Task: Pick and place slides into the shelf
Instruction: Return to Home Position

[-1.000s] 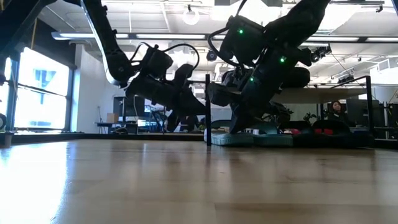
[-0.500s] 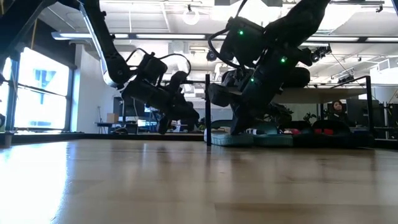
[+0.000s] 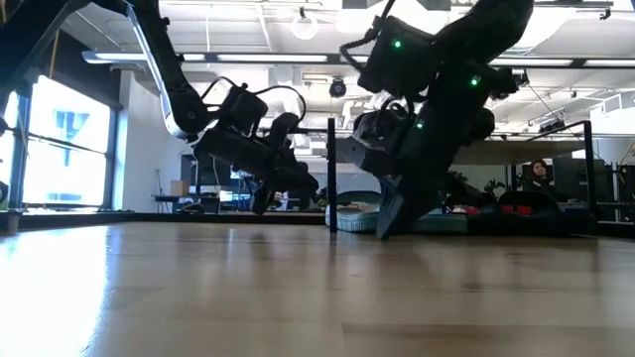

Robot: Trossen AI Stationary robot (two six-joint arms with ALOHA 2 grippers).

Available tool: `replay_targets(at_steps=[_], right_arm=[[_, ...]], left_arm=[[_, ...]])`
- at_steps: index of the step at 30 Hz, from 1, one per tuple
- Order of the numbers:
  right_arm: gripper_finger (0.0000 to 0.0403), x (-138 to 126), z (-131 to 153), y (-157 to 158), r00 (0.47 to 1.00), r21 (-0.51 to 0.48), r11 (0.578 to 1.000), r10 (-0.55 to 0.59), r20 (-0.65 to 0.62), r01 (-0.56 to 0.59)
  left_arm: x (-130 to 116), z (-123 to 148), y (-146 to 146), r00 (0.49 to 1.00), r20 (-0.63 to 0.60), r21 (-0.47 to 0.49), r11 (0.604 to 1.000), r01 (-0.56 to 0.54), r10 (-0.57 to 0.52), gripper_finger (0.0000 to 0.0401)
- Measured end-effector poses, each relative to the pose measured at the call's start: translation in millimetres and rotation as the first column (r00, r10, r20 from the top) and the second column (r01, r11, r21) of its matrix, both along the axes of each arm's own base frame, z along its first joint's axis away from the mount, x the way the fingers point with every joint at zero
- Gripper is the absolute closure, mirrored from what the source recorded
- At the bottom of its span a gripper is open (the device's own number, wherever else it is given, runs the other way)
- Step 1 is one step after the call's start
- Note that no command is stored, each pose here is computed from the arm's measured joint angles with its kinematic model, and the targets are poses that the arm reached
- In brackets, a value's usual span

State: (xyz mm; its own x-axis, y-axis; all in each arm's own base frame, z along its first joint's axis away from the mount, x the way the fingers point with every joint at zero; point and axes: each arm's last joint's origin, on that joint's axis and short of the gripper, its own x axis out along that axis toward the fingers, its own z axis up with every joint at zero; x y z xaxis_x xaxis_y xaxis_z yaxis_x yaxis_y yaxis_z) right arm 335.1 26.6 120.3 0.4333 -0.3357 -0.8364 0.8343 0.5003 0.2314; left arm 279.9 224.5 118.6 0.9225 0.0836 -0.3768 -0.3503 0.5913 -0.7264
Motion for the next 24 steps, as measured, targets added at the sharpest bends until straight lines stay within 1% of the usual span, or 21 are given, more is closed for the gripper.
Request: replay_targets(at_steps=[2,4,5,7,9,12,15,16,18,19,21,24], right_arm=[[0.0403,0.2,1.3,4.6,0.995,0.052,0.994,0.098,-0.018,-0.097],[0.0403,-1.2,5.0,9.8,0.975,0.143,0.966,0.223,-0.027,-0.217],[0.0403,-3.2,7.7,13.1,0.957,0.189,0.942,0.289,-0.032,-0.278],[0.0403,-10.4,13.6,19.8,0.906,0.314,0.866,0.421,-0.036,-0.390],[0.0403,-18.0,19.0,22.7,0.855,0.373,0.803,0.516,-0.047,-0.464],[0.0403,-30.2,22.0,27.8,0.780,0.383,0.755,0.614,-0.124,-0.533],[0.0403,-40.0,20.0,42.6,0.668,0.388,0.672,0.725,-0.169,-0.631],[0.0403,-42.9,18.5,46.8,0.645,0.395,0.651,0.745,-0.169,-0.648],[0.0403,-48.5,13.5,52.8,0.632,0.393,0.637,0.758,-0.162,-0.663],[0.0403,-51.2,10.5,55.1,0.641,0.395,0.642,0.752,-0.154,-0.658],[0.0403,-58.0,3.2,59.0,0.675,0.391,0.667,0.724,-0.140,-0.634],[0.0403,-66.1,0.2,60.0,0.736,0.380,0.705,0.672,-0.086,-0.599]], left_arm=[[0.0,0.0,-0.2,1.000,0.002,-0.003,1.000,0.007,-0.007,0.0401],[0.1,0.1,-0.4,1.000,0.004,-0.005,1.000,0.013,-0.013,0.0401],[0.1,0.1,-0.5,1.000,0.005,-0.006,1.000,0.016,-0.016,0.0401],[0.1,0.1,-0.5,1.000,0.005,-0.006,1.000,0.016,-0.016,0.0401],[0.1,0.1,-0.6,1.000,0.006,-0.007,1.000,0.020,-0.019,0.0401],[0.2,0.3,-1.1,0.999,0.013,-0.013,0.999,0.037,-0.037,0.0401],[0.0,1.4,-2.4,0.998,0.022,-0.019,0.998,0.066,-0.066,0.0401],[-1.3,3.1,-3.7,0.997,0.021,-0.019,0.997,0.070,-0.070,0.0401],[-3.1,8.2,-6.6,0.997,0.032,0.001,0.997,0.075,-0.075,0.0401],[-5.0,10.3,-9.4,0.997,0.032,0.009,0.997,0.076,-0.077,0.0401],[-11.5,14.5,-14.9,0.997,0.030,0.020,0.997,0.069,-0.070,0.0401],[-21.8,23.5,-24.1,0.996,0.044,0.044,0.996,0.077,-0.079,0.0401]])
